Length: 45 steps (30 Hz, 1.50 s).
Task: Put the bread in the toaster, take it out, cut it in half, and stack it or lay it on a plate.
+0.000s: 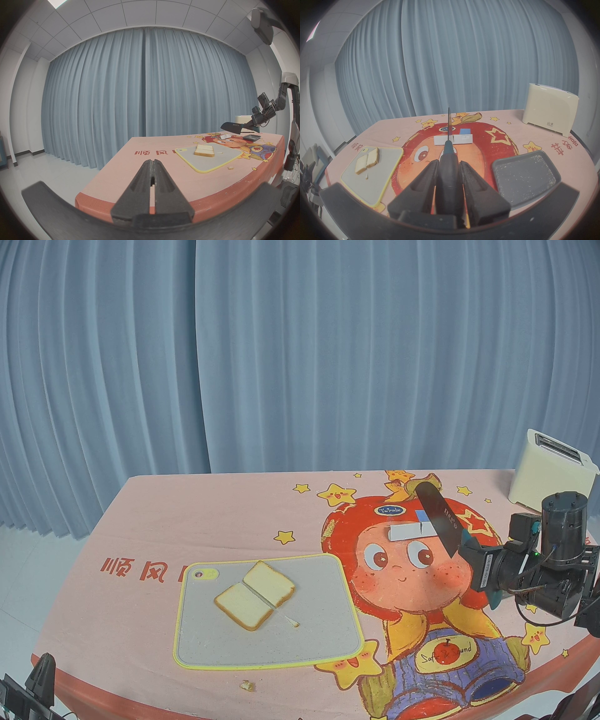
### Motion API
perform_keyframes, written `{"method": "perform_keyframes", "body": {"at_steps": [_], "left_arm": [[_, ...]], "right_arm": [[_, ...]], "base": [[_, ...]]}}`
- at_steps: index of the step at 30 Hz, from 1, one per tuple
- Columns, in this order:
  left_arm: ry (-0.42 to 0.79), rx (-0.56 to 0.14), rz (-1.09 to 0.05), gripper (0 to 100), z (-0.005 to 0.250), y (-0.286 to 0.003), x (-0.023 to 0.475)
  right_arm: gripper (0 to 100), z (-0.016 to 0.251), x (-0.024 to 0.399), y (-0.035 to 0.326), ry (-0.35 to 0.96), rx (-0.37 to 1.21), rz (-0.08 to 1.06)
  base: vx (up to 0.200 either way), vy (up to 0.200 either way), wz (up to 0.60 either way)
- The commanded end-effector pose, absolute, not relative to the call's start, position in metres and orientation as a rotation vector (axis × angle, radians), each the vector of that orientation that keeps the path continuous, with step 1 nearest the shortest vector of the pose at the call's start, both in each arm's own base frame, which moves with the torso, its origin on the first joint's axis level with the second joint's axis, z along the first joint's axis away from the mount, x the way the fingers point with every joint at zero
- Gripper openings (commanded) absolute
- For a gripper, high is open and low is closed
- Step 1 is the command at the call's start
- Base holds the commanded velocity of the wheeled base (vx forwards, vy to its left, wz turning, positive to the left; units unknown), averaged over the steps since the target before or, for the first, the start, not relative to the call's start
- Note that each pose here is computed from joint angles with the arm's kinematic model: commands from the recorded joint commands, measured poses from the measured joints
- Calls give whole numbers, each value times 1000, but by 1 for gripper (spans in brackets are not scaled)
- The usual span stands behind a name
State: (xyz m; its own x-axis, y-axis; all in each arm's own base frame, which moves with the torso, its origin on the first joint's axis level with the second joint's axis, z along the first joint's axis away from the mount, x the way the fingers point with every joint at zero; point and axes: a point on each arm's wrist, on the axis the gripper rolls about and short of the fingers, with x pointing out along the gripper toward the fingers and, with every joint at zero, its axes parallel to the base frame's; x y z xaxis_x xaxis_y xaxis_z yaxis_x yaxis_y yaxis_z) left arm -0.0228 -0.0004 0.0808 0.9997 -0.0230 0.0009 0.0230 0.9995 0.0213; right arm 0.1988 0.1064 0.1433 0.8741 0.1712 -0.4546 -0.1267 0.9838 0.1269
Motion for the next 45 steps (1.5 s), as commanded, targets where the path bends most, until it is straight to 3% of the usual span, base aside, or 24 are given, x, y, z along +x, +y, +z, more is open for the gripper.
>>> {"method": "perform_keyframes", "body": {"at_steps": [1, 33, 45], "left_arm": [[18, 21, -23, 0, 76, 0, -21], [18, 21, -23, 0, 76, 0, -21], [17, 21, -23, 0, 76, 0, -22]], "right_arm": [[0, 141, 202, 103, 490, 97, 141], [0, 125, 203, 113, 544, 62, 156], [0, 130, 204, 112, 525, 71, 153]], "base": [[0, 0, 0], [0, 0, 0], [0, 0, 0]]}}
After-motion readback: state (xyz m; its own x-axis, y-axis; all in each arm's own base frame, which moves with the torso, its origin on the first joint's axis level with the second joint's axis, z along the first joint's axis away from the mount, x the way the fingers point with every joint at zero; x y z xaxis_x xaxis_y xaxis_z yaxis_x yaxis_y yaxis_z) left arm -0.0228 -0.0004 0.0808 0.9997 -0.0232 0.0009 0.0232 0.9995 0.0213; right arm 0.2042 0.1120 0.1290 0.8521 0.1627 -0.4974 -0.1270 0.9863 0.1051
